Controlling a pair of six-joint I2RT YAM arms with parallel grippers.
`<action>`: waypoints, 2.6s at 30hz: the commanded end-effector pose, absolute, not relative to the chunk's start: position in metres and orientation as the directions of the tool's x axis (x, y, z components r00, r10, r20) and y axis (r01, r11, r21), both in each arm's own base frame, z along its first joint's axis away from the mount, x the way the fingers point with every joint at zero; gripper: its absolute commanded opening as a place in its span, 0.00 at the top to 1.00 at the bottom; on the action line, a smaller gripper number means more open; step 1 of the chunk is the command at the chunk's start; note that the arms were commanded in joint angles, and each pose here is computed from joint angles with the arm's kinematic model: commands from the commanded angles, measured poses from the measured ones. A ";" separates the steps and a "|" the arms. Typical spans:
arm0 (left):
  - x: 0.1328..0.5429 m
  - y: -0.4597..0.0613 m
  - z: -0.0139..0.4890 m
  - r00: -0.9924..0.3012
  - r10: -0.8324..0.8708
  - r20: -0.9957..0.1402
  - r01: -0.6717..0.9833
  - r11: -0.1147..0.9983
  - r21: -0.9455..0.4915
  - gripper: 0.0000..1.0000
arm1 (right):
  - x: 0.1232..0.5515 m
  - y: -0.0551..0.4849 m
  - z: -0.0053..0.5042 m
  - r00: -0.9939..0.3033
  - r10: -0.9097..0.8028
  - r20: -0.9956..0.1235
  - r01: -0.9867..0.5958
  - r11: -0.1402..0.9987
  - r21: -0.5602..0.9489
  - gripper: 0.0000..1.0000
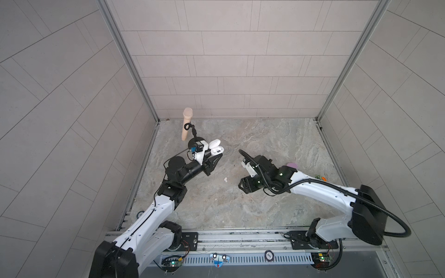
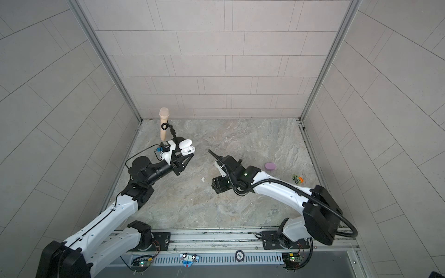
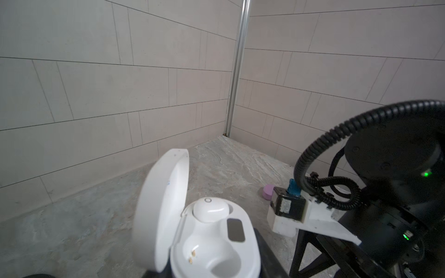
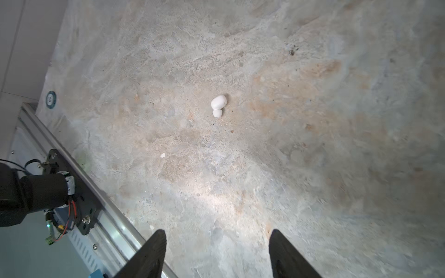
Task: Insert wireless bluetooth earbuds into charging case
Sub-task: Pick up the wireless bluetooth earbud from the center of the table.
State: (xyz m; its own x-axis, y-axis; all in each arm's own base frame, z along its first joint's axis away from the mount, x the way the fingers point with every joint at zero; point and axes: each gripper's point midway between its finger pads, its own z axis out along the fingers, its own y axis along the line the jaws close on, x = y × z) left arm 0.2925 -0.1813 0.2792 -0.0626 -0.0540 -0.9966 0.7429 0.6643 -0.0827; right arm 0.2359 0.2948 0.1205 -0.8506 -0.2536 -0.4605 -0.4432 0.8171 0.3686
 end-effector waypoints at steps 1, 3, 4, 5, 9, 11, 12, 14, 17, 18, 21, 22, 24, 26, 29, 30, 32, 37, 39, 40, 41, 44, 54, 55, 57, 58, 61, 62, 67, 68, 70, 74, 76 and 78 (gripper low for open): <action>0.300 -0.171 0.300 -0.032 -0.070 -0.997 0.742 0.666 -0.070 0.81 | 0.259 0.311 0.118 -0.847 -0.213 -0.487 -0.403 0.854 0.329 0.30; 0.305 -0.162 0.304 -0.023 -0.077 -0.997 0.730 0.680 -0.069 0.81 | 0.267 0.317 0.106 -0.865 -0.214 -0.454 -0.372 0.881 0.292 0.31; 0.306 -0.159 0.305 -0.021 -0.078 -0.997 0.726 0.684 -0.069 0.81 | 0.269 0.321 0.101 -0.874 -0.210 -0.437 -0.357 0.889 0.288 0.31; 0.308 -0.157 0.306 -0.020 -0.077 -0.997 0.722 0.689 -0.068 0.81 | 0.273 0.323 0.094 -0.890 -0.194 -0.414 -0.327 0.903 0.280 0.32; 0.312 -0.146 0.311 -0.008 -0.074 -0.997 0.706 0.706 -0.058 0.81 | 0.284 0.333 0.077 -0.925 -0.135 -0.355 -0.239 0.934 0.267 0.40; 0.313 -0.143 0.312 -0.007 -0.077 -0.997 0.700 0.711 -0.059 0.81 | 0.289 0.335 0.073 -0.938 -0.098 -0.332 -0.190 0.948 0.257 0.43; 0.313 -0.142 0.312 -0.006 -0.077 -0.997 0.699 0.713 -0.060 0.81 | 0.291 0.336 0.070 -0.945 -0.077 -0.319 -0.163 0.954 0.251 0.44; 0.314 -0.141 0.313 -0.003 -0.078 -0.997 0.698 0.713 -0.058 0.81 | 0.295 0.339 0.066 -0.954 -0.038 -0.296 -0.116 0.961 0.250 0.47; 0.315 -0.140 0.311 -0.007 -0.081 -0.997 0.695 0.716 -0.063 0.81 | 0.298 0.344 0.058 -0.965 0.011 -0.262 -0.056 0.968 0.246 0.50; 0.315 -0.139 0.311 -0.007 -0.082 -0.997 0.695 0.716 -0.064 0.81 | 0.300 0.346 0.058 -0.965 0.028 -0.260 -0.038 0.968 0.246 0.51; 0.315 -0.139 0.312 -0.002 -0.084 -0.996 0.694 0.717 -0.061 0.81 | 0.302 0.347 0.054 -0.966 0.064 -0.249 0.003 0.972 0.237 0.55; 0.315 -0.139 0.311 -0.003 -0.084 -0.997 0.694 0.718 -0.062 0.81 | 0.303 0.347 0.054 -0.966 0.070 -0.247 0.011 0.973 0.232 0.56; 0.315 -0.139 0.312 0.000 -0.086 -0.996 0.695 0.716 -0.061 0.81 | 0.306 0.350 0.054 -0.967 0.082 -0.243 0.025 0.973 0.230 0.58; 0.315 -0.139 0.312 0.001 -0.092 -0.996 0.698 0.713 -0.065 0.81 | 0.310 0.355 0.053 -0.966 0.088 -0.242 0.030 0.972 0.235 0.59; 0.314 -0.140 0.313 0.003 -0.097 -0.995 0.703 0.708 -0.067 0.81 | 0.311 0.362 0.049 -0.971 0.086 -0.223 0.033 0.972 0.233 0.61; 0.313 -0.140 0.313 0.006 -0.097 -0.995 0.703 0.709 -0.065 0.81 | 0.312 0.363 0.047 -0.972 0.083 -0.218 0.032 0.973 0.229 0.61; 0.313 -0.140 0.313 0.005 -0.097 -0.995 0.703 0.709 -0.065 0.81 | 0.311 0.366 0.042 -0.976 0.078 -0.205 0.031 0.975 0.221 0.62; 0.311 -0.140 0.312 0.004 -0.101 -0.995 0.703 0.708 -0.069 0.81 | 0.312 0.367 0.036 -0.979 0.066 -0.192 0.029 0.982 0.189 0.63; 0.311 -0.140 0.312 0.004 -0.101 -0.995 0.704 0.707 -0.069 0.81 | 0.311 0.366 0.032 -0.982 0.063 -0.179 0.031 0.984 0.175 0.63; 0.311 -0.140 0.312 0.005 -0.102 -0.995 0.703 0.708 -0.069 0.81 | 0.311 0.366 0.031 -0.983 0.062 -0.174 0.032 0.985 0.172 0.63; 0.311 -0.140 0.312 0.005 -0.103 -0.995 0.704 0.707 -0.069 0.81 | 0.310 0.367 0.029 -0.983 0.061 -0.171 0.032 0.985 0.170 0.63; 0.311 -0.140 0.312 0.005 -0.104 -0.995 0.704 0.706 -0.070 0.81 | 0.310 0.367 0.028 -0.985 0.055 -0.166 0.028 0.986 0.161 0.63; 0.310 -0.140 0.312 0.006 -0.106 -0.994 0.705 0.706 -0.071 0.81 | 0.307 0.368 0.017 -0.991 0.033 -0.127 0.015 0.991 0.134 0.63; 0.310 -0.140 0.312 0.006 -0.106 -0.994 0.705 0.706 -0.071 0.81 | 0.306 0.367 0.016 -0.992 0.030 -0.120 0.015 0.991 0.130 0.64; 0.310 -0.140 0.312 0.007 -0.106 -0.994 0.704 0.707 -0.070 0.81 | 0.306 0.367 0.015 -0.993 0.022 -0.112 0.008 0.992 0.123 0.66; 0.310 -0.139 0.312 0.007 -0.105 -0.994 0.703 0.707 -0.070 0.81 | 0.305 0.366 0.015 -0.994 0.017 -0.110 0.004 0.993 0.119 0.68; 0.309 -0.140 0.312 0.007 -0.104 -0.995 0.704 0.707 -0.069 0.81 | 0.302 0.361 0.014 -0.995 0.003 -0.098 -0.007 0.995 0.096 0.72; 0.309 -0.139 0.312 0.007 -0.103 -0.995 0.703 0.707 -0.068 0.81 | 0.301 0.360 0.014 -0.995 -0.003 -0.095 -0.012 0.996 0.090 0.73; 0.309 -0.140 0.313 0.007 -0.104 -0.995 0.706 0.705 -0.068 0.81 | 0.299 0.351 0.013 -0.996 -0.019 -0.087 -0.023 0.998 0.053 0.80; 0.309 -0.140 0.313 0.009 -0.105 -0.994 0.707 0.704 -0.067 0.81 | 0.298 0.351 0.013 -0.996 -0.021 -0.086 -0.026 0.998 0.050 0.80; 0.308 -0.140 0.313 0.006 -0.105 -0.994 0.708 0.703 -0.069 0.81 | 0.298 0.350 0.012 -0.996 -0.024 -0.085 -0.028 0.999 0.047 0.85; 0.308 -0.141 0.314 0.009 -0.109 -0.994 0.715 0.696 -0.070 0.81 | 0.299 0.349 0.014 -0.995 -0.023 -0.092 -0.028 0.998 0.050 0.89; 0.307 -0.142 0.314 0.005 -0.113 -0.994 0.720 0.690 -0.075 0.81 | 0.301 0.348 0.020 -0.994 -0.022 -0.108 -0.028 0.998 0.058 0.90; 0.305 -0.144 0.315 0.006 -0.120 -0.993 0.728 0.681 -0.078 0.81 | 0.302 0.346 0.029 -0.991 -0.018 -0.129 -0.027 0.997 0.067 0.90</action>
State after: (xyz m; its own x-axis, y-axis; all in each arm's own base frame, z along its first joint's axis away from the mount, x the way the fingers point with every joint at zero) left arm 0.3122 -0.1413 0.3031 -0.0395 -0.1044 -0.9937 0.7037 0.7032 -0.1019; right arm 0.3072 0.3634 0.0254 -0.9921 -0.0179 -0.1244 -0.0339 0.9913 0.1273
